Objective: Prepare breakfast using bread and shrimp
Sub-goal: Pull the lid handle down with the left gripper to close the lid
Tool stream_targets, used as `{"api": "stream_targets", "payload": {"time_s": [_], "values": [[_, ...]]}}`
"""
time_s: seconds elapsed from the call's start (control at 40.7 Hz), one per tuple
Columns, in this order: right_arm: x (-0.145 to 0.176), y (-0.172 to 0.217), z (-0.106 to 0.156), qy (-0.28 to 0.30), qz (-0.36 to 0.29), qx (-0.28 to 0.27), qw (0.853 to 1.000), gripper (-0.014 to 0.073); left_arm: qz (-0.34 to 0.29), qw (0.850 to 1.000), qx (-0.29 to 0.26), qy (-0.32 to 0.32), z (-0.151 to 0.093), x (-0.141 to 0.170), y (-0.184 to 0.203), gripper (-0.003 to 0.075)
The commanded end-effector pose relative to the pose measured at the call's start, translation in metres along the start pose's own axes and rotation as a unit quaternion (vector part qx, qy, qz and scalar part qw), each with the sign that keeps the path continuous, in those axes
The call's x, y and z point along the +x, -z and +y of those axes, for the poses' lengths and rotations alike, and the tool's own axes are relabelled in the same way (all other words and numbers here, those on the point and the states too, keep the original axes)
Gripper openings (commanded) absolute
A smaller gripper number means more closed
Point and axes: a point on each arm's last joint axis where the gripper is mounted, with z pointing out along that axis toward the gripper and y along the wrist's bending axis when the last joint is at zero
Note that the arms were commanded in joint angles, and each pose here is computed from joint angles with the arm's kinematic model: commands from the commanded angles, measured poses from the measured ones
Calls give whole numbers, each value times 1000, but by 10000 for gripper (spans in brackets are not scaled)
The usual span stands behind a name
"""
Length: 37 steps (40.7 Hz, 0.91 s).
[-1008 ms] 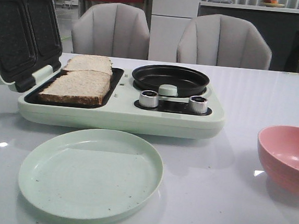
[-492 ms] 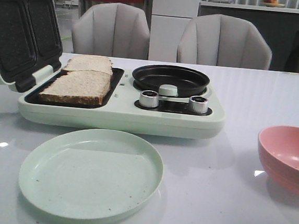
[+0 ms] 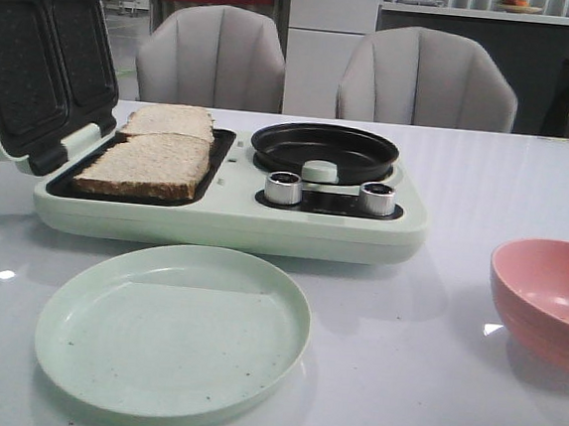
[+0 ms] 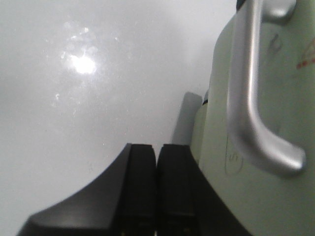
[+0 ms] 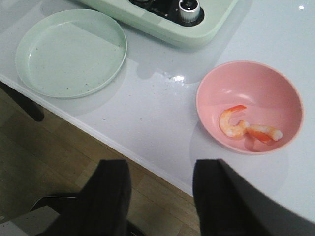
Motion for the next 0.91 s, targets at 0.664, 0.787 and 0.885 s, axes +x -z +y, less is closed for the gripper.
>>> {"api": "stream_targets", "payload": {"time_s": [0.664,0.787,0.885], "values": [[-11,5,0,2,-41,2,999,420,44,970,171,-168,-117,7,33,100],[-11,5,0,2,-41,2,999,420,60,955,196,-214,-139,28,60,100],[-11,5,0,2,-41,2,999,420,47,945,216,-241,-155,49,86,100]]}}
